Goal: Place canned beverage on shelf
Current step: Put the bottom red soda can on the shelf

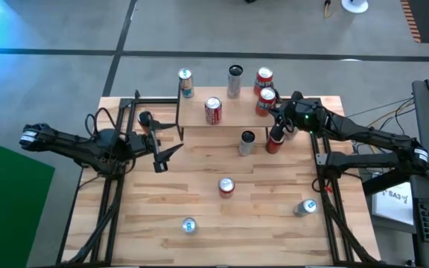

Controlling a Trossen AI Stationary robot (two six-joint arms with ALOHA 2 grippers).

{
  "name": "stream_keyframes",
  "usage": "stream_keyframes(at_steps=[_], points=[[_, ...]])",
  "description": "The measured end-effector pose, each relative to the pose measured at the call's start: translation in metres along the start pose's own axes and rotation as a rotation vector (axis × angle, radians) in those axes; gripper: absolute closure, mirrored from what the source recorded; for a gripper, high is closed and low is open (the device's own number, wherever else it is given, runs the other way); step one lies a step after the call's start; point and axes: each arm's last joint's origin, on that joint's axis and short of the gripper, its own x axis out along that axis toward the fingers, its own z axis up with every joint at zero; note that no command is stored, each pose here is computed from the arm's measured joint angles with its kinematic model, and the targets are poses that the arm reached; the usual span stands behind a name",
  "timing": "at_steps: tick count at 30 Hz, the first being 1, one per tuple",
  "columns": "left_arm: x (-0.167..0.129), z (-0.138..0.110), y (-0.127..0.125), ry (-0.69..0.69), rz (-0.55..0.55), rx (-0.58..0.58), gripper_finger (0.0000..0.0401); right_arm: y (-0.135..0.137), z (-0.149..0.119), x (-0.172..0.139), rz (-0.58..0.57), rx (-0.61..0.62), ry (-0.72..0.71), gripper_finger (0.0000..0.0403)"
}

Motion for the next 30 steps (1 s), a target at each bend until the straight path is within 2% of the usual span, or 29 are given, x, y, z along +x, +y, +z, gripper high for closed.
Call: stream_keyframes(at_steps=[10, 23, 30], points=[[0.000, 0.000, 0.000, 0.001, 0.000, 0.005, 0.0127, 0.003, -0.010, 0.007, -0.009, -0.032, -0.028, 0.0390], [0.000, 0.000, 0.000, 0.001, 0.000, 0.008, 0.0127, -0.008, -0.013, 0.011, -0.058, -0.023, -0.011, 0.0390], [0.000, 0.000, 0.000, 0.001, 0.001, 0.008, 0.0127, -0.006, -0.013, 0.015, -0.027, -0.025, -0.006, 0.0390]])
